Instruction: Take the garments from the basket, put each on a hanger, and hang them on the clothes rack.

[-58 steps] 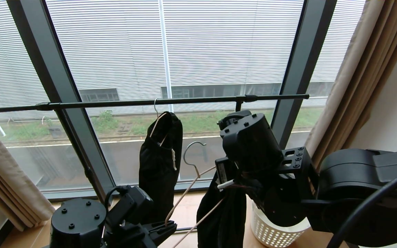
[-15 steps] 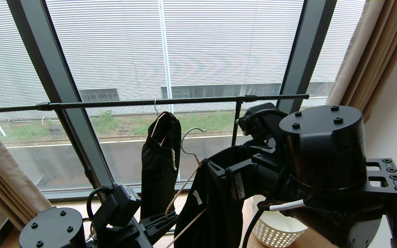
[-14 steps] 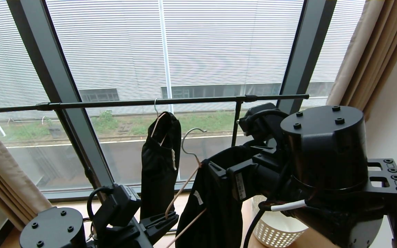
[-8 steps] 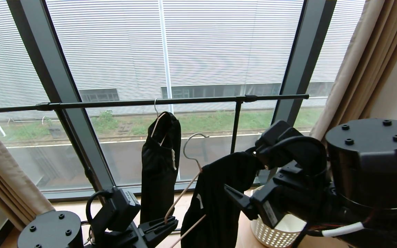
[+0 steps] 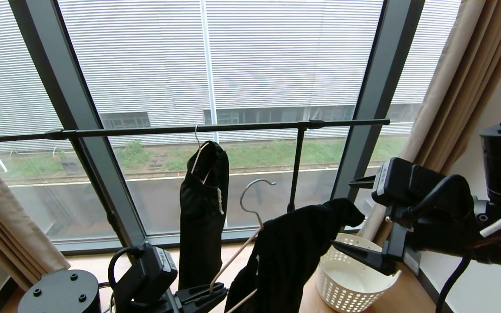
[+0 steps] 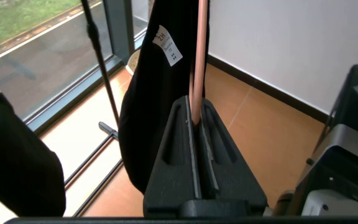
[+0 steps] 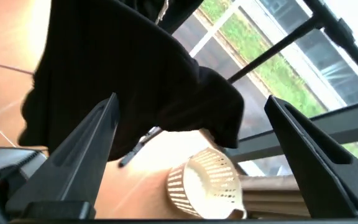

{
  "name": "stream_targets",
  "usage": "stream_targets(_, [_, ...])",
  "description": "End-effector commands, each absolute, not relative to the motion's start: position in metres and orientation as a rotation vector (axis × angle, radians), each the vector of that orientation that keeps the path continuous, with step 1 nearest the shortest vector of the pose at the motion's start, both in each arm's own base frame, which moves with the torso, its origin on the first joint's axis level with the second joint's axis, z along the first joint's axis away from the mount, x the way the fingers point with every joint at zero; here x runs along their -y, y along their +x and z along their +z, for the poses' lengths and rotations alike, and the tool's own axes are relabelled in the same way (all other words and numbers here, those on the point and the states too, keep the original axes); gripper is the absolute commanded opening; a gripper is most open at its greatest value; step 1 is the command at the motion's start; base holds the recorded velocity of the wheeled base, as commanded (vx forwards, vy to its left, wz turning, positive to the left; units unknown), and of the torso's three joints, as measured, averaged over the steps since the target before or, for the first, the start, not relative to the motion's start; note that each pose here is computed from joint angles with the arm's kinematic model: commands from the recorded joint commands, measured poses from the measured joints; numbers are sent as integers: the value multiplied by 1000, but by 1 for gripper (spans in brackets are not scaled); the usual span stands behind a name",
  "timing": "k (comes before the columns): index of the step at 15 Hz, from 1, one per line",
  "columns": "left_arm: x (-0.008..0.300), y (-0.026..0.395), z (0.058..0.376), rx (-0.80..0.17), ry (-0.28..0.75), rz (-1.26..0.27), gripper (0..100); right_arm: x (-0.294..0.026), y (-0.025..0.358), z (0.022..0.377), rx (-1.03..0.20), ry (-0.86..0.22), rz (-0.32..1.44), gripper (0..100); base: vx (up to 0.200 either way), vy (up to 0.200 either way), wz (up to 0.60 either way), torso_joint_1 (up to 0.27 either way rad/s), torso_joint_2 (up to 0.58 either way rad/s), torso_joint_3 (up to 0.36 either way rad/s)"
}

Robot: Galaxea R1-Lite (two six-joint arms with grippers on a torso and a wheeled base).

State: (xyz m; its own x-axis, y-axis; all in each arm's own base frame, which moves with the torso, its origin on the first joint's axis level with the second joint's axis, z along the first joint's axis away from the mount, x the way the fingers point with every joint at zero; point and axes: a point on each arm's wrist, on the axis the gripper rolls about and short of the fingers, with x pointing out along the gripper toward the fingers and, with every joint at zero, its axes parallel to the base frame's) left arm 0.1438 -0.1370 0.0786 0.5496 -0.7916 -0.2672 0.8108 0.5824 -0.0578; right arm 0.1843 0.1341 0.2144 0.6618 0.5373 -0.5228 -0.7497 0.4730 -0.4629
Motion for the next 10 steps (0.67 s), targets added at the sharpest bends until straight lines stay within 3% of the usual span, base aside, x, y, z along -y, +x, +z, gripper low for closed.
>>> stream_targets(1, [137,143,78,-278,83,-952,0,-122,222,220,-383,-804,875,100,0,0,0,0,0,0])
stream_targets(2, [137,143,78,-274,94,-958,0,-120,242,224,-401,-845,988,100,0,0,0,0,0,0])
stream_targets(4, [138,142,78,-273,96,-963,0,-119,247,225,-405,-846,1037,100,0,0,0,0,0,0])
stream_targets(5, [139,141,78,-273,97,-969,0,-120,266,232,-418,-829,1215,100,0,0,0,0,0,0])
stream_targets(8, [141,139,78,-270,104,-985,0,-129,279,220,-529,-797,1294,100,0,0,0,0,0,0])
stream_targets(10, [142,139,76,-250,157,-1005,0,-140,286,215,-531,-803,1322,100,0,0,0,0,0,0])
